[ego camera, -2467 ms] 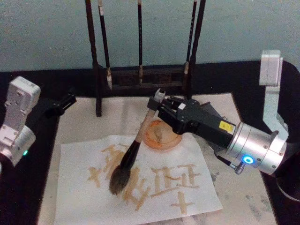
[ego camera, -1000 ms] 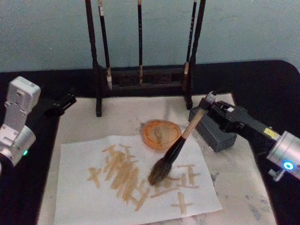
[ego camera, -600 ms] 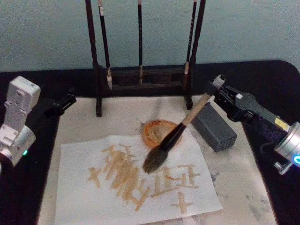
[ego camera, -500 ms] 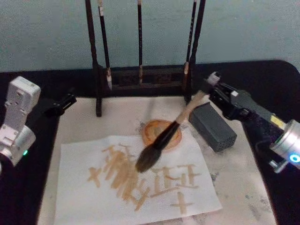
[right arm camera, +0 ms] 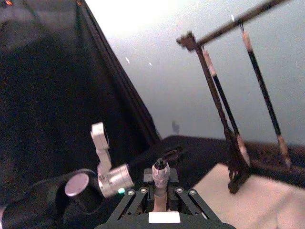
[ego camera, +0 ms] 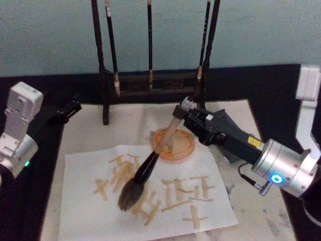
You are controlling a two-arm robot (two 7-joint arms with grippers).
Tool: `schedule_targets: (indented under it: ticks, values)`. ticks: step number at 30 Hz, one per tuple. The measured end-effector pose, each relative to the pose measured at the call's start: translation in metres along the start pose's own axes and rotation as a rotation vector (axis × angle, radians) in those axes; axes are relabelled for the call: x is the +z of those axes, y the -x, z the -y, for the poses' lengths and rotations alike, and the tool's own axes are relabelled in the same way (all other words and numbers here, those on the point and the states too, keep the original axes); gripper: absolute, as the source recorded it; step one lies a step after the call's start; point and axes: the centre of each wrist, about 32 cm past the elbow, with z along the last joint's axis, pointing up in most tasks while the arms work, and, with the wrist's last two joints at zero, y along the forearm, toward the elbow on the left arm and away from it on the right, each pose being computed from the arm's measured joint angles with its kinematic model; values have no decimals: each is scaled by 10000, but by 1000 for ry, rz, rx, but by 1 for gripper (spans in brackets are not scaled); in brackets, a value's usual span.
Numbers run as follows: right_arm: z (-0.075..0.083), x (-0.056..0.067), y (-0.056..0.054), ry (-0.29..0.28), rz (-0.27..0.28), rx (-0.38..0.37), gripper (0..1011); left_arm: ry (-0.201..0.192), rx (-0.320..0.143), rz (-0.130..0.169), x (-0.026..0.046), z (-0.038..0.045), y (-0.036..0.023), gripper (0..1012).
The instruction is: Pick up the brush from the inkstone, write on the paper, then place the brush back to its original position.
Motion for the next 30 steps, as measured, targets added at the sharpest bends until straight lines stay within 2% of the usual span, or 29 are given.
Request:
schedule_targets:
  ticks: [5,12,19,30]
  values:
    - [15,-97,-64,27,-23,-24,170,0,0,0,0,0,0,1002]
    - [144,-124,-141,37,-28,-65,170,0,0,0,0,0,0,1002]
    - [345,-57,-221,15,-18,-119,170,0,0,0,0,0,0,1002]
    - [572,76,-244,-33,1,-161,170,0,0,0,0,0,0,1002]
